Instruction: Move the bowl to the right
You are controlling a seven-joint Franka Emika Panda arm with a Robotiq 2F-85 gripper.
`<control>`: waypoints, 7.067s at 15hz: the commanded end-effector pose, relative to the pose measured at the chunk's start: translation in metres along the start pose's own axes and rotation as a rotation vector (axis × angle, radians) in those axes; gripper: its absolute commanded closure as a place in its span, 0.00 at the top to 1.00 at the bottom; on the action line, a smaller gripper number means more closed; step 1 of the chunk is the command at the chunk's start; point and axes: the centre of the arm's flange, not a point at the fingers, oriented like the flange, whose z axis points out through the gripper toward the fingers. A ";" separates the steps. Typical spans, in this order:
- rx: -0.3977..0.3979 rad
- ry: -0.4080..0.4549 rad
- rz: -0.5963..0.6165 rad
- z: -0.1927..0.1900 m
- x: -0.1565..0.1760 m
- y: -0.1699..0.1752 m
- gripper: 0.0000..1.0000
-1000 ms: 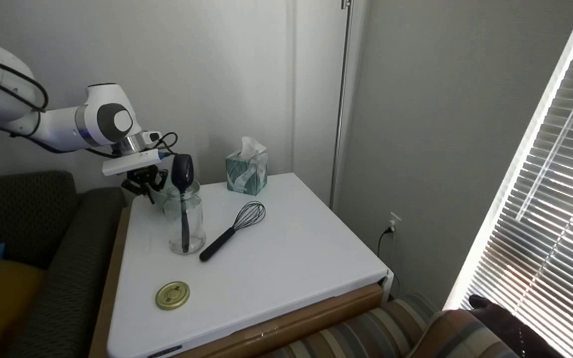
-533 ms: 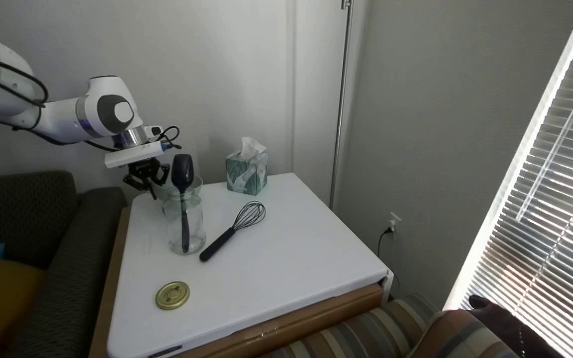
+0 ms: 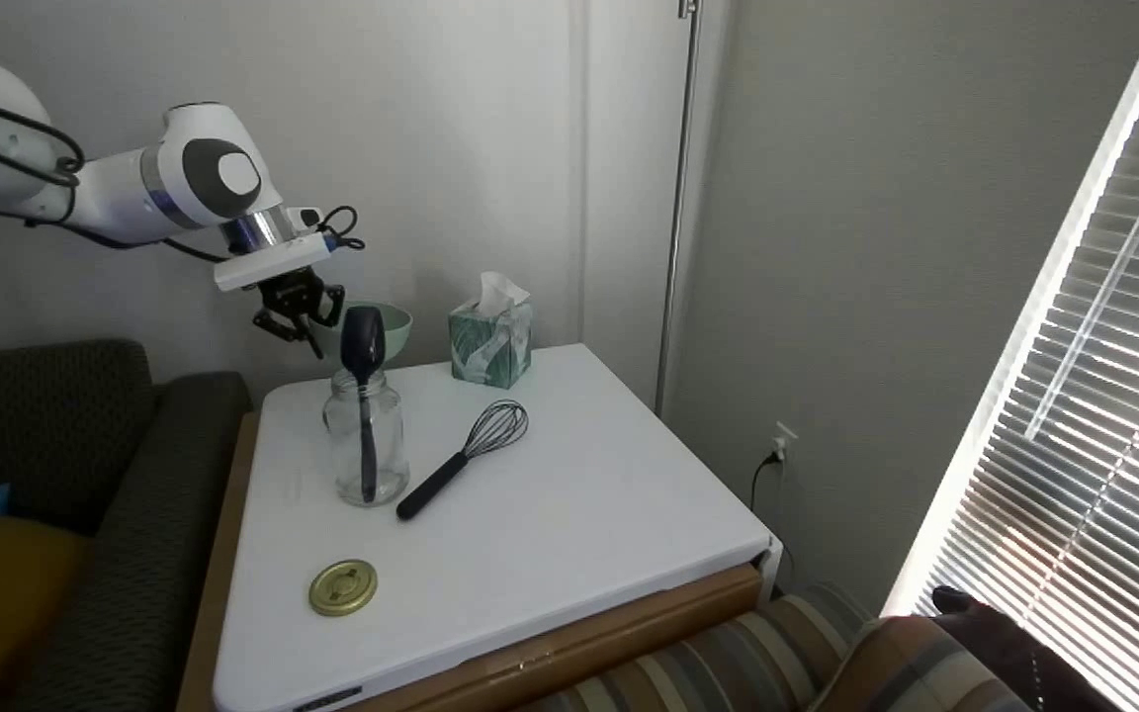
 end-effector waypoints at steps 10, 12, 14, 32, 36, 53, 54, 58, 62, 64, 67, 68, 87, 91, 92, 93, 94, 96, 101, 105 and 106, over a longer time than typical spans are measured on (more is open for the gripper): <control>-0.070 -0.012 -0.089 -0.095 0.046 0.065 0.03; -0.059 -0.003 -0.092 -0.110 0.041 0.074 0.03; -0.037 0.009 -0.103 -0.124 0.033 0.082 0.03; -0.093 -0.266 0.322 -0.128 -0.146 0.180 0.03; -0.052 -0.330 0.480 -0.110 -0.209 0.203 0.03; 0.064 -0.446 0.718 0.015 -0.244 0.250 0.03; 0.070 -0.439 0.728 0.027 -0.245 0.253 0.03; 0.053 -0.388 0.835 0.078 -0.260 0.263 0.03; 0.028 -0.361 0.905 0.114 -0.278 0.276 0.03; 0.014 -0.340 0.941 0.129 -0.285 0.280 0.03; -0.020 -0.323 1.000 0.153 -0.294 0.282 0.03; -0.031 -0.326 1.015 0.161 -0.296 0.282 0.03; -0.060 -0.390 1.057 0.198 -0.305 0.262 0.80; -0.034 -0.390 1.056 0.150 -0.303 0.268 1.00; -0.036 -0.390 1.059 0.136 -0.304 0.270 1.00; -0.039 -0.390 1.057 0.117 -0.305 0.274 1.00; -0.034 -0.397 1.056 0.101 -0.306 0.278 1.00; -0.017 -0.408 1.055 0.069 -0.306 0.286 1.00; 0.077 -0.502 1.029 -0.007 -0.309 0.300 1.00; 0.183 -0.611 1.014 -0.062 -0.310 0.301 1.00; 0.112 -0.569 1.028 -0.044 -0.322 0.280 1.00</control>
